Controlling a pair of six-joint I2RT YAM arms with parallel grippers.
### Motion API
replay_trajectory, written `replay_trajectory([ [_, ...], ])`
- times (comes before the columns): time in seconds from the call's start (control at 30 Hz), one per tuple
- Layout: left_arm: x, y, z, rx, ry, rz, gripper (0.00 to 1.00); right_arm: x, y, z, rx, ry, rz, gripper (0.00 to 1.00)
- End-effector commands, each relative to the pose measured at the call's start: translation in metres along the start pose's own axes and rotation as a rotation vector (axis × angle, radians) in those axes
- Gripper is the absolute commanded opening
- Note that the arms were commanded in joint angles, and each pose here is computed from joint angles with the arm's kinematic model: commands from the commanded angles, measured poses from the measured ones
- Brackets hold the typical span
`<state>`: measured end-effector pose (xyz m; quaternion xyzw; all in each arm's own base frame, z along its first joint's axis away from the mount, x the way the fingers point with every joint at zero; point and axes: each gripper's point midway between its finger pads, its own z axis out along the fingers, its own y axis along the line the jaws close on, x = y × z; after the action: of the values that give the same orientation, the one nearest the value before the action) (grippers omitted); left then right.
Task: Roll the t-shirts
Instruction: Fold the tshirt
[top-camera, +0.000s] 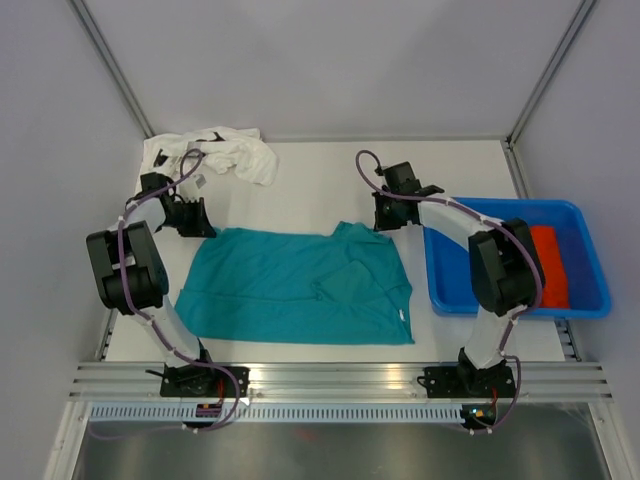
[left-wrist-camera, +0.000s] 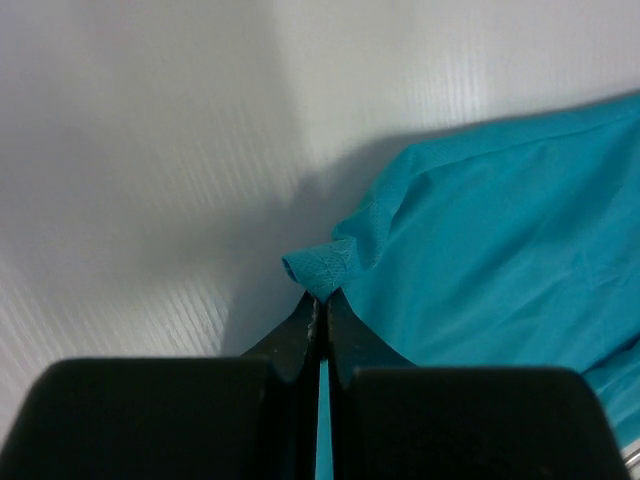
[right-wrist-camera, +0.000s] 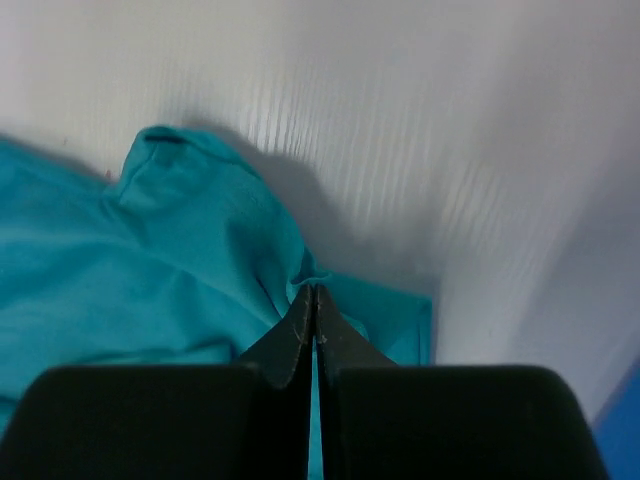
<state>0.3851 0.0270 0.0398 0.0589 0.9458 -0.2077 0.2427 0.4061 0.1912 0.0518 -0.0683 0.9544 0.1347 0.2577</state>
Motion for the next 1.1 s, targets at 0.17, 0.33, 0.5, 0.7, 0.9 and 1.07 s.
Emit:
replay_trajectory([
  [0.17, -0.018, -0.013, -0.058, 0.018, -0.207, 0.226, 0.02, 0.024, 0.018, -0.076, -0.039, -0.143, 0.022, 0.0],
  [0.33, 0.005, -0.016, -0.064, 0.023, -0.187, 0.3, 0.02, 0.062, 0.018, -0.094, -0.023, -0.111, 0.039, 0.0],
  [0.5, 0.022, -0.02, -0.071, 0.018, -0.186, 0.392, 0.02, 0.091, 0.008, -0.109, 0.029, -0.084, 0.038, 0.0],
  [0.7, 0.034, -0.012, -0.08, 0.023, -0.187, 0.395, 0.02, 0.115, 0.006, -0.12, 0.024, -0.094, 0.083, 0.0],
  [0.9, 0.046, -0.014, -0.083, 0.049, -0.181, 0.429, 0.02, 0.129, 0.011, -0.119, 0.024, -0.101, 0.113, 0.0],
  [1.07, 0.051, -0.009, -0.089, 0.044, -0.186, 0.423, 0.02, 0.145, 0.016, -0.122, 0.043, -0.077, 0.091, 0.0],
])
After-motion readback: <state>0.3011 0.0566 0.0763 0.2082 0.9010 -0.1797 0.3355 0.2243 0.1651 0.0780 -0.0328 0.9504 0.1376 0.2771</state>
